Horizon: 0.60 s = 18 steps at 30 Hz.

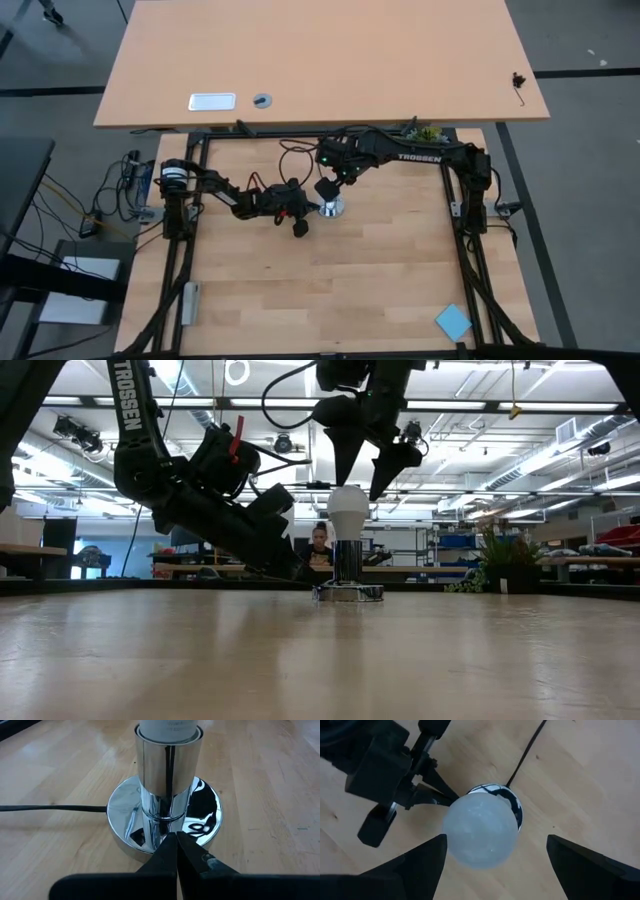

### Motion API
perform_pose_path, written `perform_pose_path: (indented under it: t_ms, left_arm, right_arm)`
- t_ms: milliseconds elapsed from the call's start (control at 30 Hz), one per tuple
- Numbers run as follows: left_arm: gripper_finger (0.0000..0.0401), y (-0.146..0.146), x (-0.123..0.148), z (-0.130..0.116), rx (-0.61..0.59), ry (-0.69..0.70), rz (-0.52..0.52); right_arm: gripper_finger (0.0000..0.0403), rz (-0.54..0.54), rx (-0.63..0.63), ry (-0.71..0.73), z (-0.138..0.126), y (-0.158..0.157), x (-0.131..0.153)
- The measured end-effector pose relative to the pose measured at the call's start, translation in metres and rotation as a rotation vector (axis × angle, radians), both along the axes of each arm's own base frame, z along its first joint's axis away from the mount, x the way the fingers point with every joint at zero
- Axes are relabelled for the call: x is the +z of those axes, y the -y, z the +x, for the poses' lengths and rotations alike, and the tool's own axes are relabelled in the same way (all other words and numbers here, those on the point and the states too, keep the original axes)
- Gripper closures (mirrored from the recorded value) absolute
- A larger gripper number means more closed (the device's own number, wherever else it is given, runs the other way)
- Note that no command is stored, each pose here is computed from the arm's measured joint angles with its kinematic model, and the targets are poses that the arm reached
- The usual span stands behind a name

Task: Screw lightbulb
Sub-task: Remove the lightbulb from the lamp socket

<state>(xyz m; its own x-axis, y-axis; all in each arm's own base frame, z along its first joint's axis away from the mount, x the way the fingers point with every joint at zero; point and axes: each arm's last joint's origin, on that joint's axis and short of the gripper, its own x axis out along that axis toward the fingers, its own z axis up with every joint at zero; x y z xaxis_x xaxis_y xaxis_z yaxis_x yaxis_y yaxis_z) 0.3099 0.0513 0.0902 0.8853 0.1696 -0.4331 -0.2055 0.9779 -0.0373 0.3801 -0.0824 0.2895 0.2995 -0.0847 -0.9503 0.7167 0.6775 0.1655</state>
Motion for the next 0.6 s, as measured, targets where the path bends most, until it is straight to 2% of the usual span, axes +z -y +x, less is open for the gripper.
perform_pose_path:
  t_ms: [467,600]
  left_arm:
    - [0.0399,0.0,0.0,0.0,0.0,0.0,0.0]
    - [0.0399,0.0,0.0,0.0,0.0,0.0,0.0]
  right_arm:
    - [0.0055,0.028,-0.02,0.063,0.0051,0.0005,0.0016]
    - [0.0055,0.031,-0.026,0.067,0.0068,-0.0004,-0.0073]
